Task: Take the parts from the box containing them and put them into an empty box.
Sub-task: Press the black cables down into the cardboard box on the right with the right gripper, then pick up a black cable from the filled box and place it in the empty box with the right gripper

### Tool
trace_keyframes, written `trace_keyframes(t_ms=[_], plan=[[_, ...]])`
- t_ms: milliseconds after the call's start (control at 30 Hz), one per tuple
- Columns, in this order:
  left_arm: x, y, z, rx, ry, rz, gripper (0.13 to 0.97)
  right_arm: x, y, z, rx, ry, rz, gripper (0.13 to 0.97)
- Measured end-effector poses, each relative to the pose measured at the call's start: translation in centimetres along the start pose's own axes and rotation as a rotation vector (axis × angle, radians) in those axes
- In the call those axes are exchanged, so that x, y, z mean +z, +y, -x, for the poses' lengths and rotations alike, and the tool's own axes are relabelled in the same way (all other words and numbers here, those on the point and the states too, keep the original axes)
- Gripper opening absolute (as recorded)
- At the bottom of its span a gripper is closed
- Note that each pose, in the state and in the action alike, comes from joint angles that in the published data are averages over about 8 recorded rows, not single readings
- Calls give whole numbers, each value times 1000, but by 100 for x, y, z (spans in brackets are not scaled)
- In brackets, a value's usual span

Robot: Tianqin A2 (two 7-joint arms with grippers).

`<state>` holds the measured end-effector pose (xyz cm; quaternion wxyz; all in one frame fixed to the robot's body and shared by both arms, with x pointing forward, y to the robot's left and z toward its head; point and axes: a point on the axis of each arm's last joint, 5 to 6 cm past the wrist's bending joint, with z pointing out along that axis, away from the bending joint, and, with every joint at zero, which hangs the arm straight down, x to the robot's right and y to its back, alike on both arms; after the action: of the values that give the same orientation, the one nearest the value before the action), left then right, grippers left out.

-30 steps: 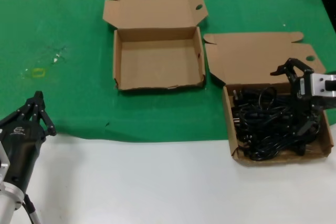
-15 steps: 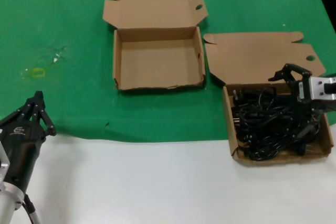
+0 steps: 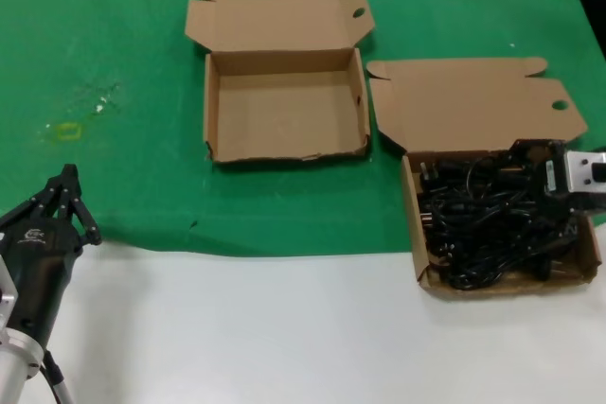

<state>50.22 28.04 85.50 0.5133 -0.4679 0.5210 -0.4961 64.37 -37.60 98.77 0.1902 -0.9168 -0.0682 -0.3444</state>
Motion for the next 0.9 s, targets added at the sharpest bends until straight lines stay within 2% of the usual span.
trace_keyframes(t_ms=[133,400,533,800,900], plan=[[0,0,0,0,0,0,144,1,8,16,1,-2,4,692],[0,0,0,0,0,0,144,-1,19,29,3,-4,11,472],[0,0,0,0,0,0,144,-5,21,39,3,-6,15,472],[0,0,0,0,0,0,144,-27,20,60,4,-10,21,301],[0,0,0,0,0,0,144,-54,12,53,6,-9,22,280]])
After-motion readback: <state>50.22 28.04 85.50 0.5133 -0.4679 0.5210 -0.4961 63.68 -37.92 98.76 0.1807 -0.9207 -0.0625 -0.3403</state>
